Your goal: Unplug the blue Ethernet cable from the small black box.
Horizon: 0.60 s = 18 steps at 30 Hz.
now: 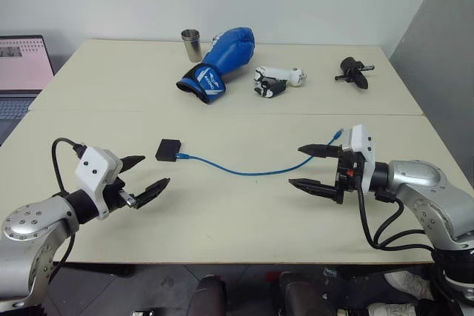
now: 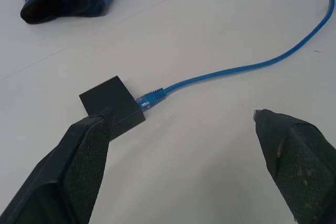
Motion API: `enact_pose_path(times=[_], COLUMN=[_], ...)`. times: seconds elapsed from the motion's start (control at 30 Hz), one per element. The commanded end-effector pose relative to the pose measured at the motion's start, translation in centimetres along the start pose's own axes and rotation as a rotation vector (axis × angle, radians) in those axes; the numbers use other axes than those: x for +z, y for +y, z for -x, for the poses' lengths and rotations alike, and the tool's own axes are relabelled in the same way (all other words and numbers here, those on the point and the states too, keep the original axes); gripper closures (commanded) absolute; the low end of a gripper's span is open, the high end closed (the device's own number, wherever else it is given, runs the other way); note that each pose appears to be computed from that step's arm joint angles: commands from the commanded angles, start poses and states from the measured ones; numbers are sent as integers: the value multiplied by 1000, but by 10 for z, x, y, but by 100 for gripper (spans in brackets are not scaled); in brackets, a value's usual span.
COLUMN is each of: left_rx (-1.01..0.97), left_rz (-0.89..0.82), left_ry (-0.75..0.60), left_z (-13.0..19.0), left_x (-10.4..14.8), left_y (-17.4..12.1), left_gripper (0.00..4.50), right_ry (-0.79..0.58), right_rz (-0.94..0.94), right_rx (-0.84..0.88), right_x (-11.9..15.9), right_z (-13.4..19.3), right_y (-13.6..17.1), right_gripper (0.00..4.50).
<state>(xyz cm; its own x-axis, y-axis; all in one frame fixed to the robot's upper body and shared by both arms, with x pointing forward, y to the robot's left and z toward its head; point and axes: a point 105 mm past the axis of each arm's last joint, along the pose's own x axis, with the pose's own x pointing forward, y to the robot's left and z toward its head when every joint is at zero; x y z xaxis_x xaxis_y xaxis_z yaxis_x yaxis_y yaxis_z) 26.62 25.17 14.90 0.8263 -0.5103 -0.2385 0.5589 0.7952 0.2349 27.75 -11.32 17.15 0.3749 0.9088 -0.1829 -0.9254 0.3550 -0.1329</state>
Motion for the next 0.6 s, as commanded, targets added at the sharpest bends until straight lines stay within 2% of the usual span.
enact_pose_path(times=[0.03,0.4,0.5,0.6], left_rx=[9,13,17,19], left_rz=[-27,-23,-13,-10], left_ry=[-37,-15,-2,-30], left_z=[2,6,10,14], left_x=[9,5,1,4], left_y=[3,2,5,16], left_gripper=[0,0,0,0], right_ry=[-26,-19,-33,-52], right_rz=[47,49,52,67], right_rx=[-14,15,43,77], right_x=[13,9,10,9], right_z=[5,-2,-16,-49], right_y=[-2,0,3,9], right_gripper=[6,6,6,6])
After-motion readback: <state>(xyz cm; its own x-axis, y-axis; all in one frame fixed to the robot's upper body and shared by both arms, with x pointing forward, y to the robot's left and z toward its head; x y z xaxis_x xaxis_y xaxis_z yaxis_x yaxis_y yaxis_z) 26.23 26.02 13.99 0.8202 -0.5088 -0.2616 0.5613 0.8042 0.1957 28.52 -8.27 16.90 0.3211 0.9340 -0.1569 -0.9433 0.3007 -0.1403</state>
